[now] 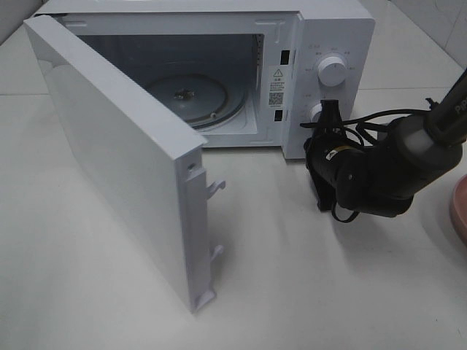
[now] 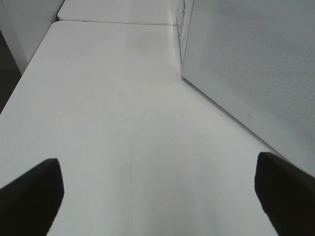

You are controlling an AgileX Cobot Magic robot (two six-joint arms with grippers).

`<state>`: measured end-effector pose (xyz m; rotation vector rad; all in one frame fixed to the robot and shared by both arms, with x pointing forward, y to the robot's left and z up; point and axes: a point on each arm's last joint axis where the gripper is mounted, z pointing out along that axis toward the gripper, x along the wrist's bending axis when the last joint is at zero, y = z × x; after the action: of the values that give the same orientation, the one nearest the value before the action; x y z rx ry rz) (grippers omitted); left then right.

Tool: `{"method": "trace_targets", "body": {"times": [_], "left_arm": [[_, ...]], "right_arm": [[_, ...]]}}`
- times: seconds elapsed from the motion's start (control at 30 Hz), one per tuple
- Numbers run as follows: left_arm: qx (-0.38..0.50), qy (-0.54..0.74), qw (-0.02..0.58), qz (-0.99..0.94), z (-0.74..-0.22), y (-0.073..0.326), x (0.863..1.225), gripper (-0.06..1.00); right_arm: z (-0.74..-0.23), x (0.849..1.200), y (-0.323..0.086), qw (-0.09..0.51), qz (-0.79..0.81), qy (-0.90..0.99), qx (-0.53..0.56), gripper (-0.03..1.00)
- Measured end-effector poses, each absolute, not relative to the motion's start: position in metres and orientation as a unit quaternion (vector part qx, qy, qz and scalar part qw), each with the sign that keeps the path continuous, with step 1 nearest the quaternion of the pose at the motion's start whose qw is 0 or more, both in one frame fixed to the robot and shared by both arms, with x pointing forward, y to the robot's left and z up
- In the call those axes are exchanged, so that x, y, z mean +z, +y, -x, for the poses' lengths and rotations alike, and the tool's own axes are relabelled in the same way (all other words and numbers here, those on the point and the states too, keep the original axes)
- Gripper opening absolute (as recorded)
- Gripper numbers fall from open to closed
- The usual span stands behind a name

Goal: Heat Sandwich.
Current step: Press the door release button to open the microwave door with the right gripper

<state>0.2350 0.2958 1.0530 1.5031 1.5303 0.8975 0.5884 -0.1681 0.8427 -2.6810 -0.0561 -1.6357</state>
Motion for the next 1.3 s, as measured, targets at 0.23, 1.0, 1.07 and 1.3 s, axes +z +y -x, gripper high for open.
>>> {"method": "trace_targets", "body": {"times": [0.23,1.0,1.07,1.3], "left_arm": [[0.354,0.604,0.397,-0.593,-0.235,0.296,1.053,0.99],[0.354,0.604,0.397,-0.593,-0.235,0.296,1.053,0.99],[0.354,0.604,0.397,-0.593,-0.235,0.296,1.053,0.99],[0.354,0.604,0.397,-0.593,-0.235,0.296,1.053,0.99]], "right_arm": [[-0.588,0.845,-0.168,0.007,0.858,-0.015,-0.514,0.01],[-0.57,0.846,-0.176,0.052,0.85,-0.036,-0.523,0.01],[-0.567,0.847,-0.177,0.052,0.851,-0.037,-0.522,0.01],[-0.554,0.861,-0.184,0.053,0.842,-0.04,-0.535,0.01]]}}
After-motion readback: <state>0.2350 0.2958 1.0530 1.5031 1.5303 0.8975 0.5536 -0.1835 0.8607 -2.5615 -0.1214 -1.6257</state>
